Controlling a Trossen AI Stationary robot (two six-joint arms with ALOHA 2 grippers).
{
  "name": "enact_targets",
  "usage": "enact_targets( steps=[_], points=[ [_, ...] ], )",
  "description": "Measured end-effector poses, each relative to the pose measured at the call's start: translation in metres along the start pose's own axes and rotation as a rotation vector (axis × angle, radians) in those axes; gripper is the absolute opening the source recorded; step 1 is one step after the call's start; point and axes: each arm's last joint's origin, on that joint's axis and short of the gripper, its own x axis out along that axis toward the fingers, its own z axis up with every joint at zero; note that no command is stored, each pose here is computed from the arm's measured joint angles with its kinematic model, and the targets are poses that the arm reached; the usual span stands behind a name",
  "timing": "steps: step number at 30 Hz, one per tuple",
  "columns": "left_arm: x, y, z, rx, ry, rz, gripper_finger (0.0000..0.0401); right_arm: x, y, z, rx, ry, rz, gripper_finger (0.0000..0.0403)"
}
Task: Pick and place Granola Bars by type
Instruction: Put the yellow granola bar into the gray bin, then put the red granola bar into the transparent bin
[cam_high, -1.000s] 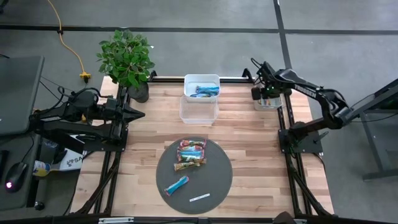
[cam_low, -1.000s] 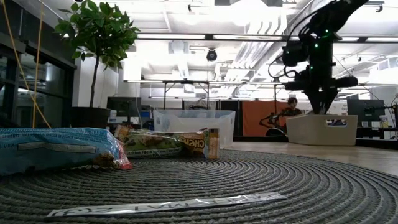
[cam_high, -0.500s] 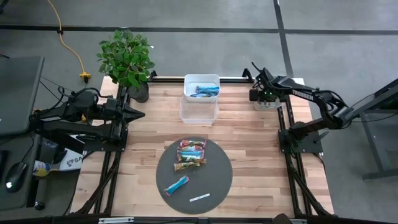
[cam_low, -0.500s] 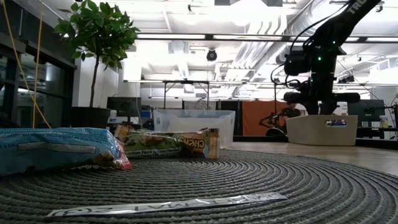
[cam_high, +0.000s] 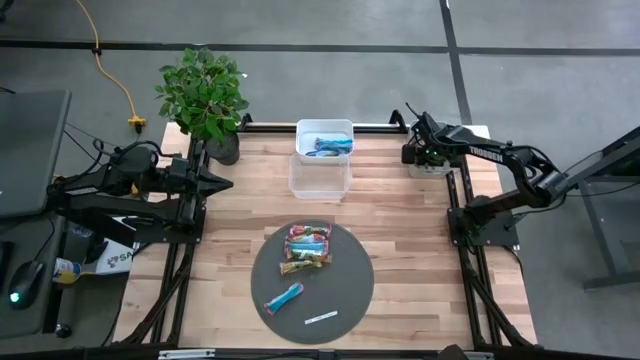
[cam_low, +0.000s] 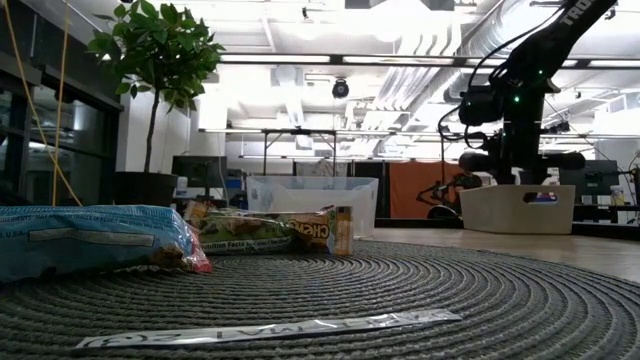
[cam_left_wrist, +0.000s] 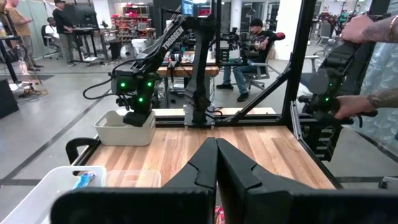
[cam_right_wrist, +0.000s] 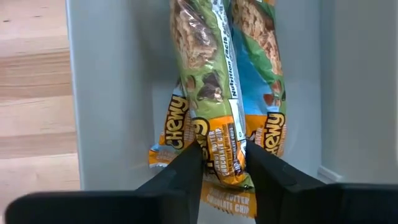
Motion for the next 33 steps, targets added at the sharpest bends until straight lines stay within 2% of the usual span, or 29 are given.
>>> enact_targets(
  steps=[7, 12, 18, 24, 33],
  points=[
    [0.0, 0.0, 0.0, 0.0, 0.0, 0.0, 0.0001, -0.001, 0.0, 0.001, -0.008, -0.001, 0.001, 0.0161],
    [0.0, 0.0, 0.0, 0.0, 0.0, 0.0, 0.0001, -0.016, 0.004, 0.01, -0.039, -0.013, -0.033, 0.0209],
    [0.0, 0.0, 0.0, 0.0, 0.0, 0.0, 0.0001, -0.039, 0.009, 0.019, -0.088, 0.0, -0.076, 0.0231],
    [0.0, 0.0, 0.0, 0.0, 0.0, 0.0, 0.0001, -0.093, 0.022, 0.039, -0.17, -0.114, -0.141, 0.0232],
    [0.0, 0.0, 0.0, 0.0, 0.0, 0.0, 0.0001, -0.189, 0.038, 0.059, -0.22, -0.298, -0.027, 0.0232]
  ],
)
